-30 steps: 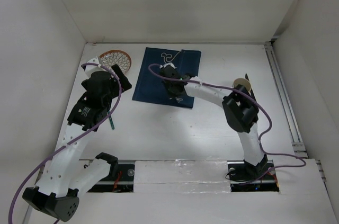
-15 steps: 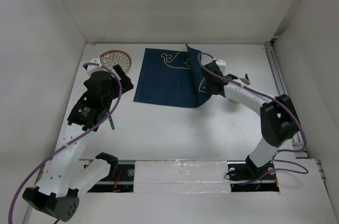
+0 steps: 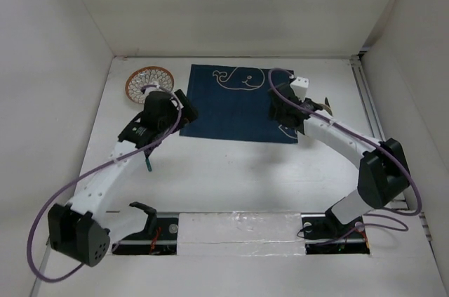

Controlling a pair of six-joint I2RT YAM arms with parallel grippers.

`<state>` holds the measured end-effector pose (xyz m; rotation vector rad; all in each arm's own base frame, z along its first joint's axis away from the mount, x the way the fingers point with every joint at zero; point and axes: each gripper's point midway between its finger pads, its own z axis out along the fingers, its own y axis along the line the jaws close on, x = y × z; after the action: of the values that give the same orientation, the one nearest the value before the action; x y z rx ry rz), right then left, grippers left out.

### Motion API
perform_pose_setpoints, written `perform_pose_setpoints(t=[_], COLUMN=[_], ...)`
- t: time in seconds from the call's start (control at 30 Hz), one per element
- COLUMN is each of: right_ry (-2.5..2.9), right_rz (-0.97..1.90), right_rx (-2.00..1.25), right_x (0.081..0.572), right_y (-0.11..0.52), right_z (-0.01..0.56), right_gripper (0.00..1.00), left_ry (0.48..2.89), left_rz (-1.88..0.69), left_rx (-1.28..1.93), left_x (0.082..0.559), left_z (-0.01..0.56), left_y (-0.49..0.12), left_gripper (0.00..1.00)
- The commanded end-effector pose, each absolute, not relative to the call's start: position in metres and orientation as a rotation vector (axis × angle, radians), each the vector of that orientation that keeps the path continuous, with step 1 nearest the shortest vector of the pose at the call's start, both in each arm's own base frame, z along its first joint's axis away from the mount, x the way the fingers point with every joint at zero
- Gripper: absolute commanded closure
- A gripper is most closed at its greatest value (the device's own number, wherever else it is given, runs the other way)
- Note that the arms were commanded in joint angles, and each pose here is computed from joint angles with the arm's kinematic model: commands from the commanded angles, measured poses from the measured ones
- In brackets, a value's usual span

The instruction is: Set the dinner table for one person

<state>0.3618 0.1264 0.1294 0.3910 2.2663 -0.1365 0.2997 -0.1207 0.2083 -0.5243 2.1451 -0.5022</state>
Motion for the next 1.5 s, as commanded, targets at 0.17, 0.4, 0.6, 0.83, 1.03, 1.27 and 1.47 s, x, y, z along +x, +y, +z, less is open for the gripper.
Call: perform_pose_setpoints(t=[0.17, 0.4, 0.6, 0.83, 1.03, 1.27, 1.47], right_ry=[2.254, 2.399, 2.500, 2.619, 2.704, 2.722, 2.710], right_rz=[0.040, -0.061, -0.079, -0.056, 0.012, -0.023, -0.020], right_rx=[0.131, 0.075, 0.100, 0.050, 0.025, 0.012, 0.001], right_x=[0.419, 0.464, 0.469, 0.466, 0.475, 0.492, 0.503], right_y=[0.194, 0.186, 0.165, 0.156, 0.155, 0.153, 0.157], right_z=[0.171, 0.134, 0.098, 0.049, 0.017, 0.017, 0.024], right_gripper=[0.13, 0.15, 0.15, 0.15, 0.16, 0.16, 0.16], left_ry=[2.155, 2.328, 2.479, 2.562, 2.587, 2.594, 2.565], left_rz=[-0.570, -0.359, -0.265, -0.097, -0.002, 0.026, 0.016], left_rx=[-0.590, -0.664, -0.716, -0.795, -0.839, -0.854, -0.880], left_x=[0.371, 0.429, 0.434, 0.414, 0.397, 0.398, 0.416], left_z=[0.197, 0.129, 0.055, 0.018, -0.001, -0.004, 0.003], left_y=[-0.170, -0.179, -0.186, -0.172, -0.159, -0.157, -0.149], left_gripper=[0.00, 0.00, 0.00, 0.00, 0.00, 0.00, 0.00])
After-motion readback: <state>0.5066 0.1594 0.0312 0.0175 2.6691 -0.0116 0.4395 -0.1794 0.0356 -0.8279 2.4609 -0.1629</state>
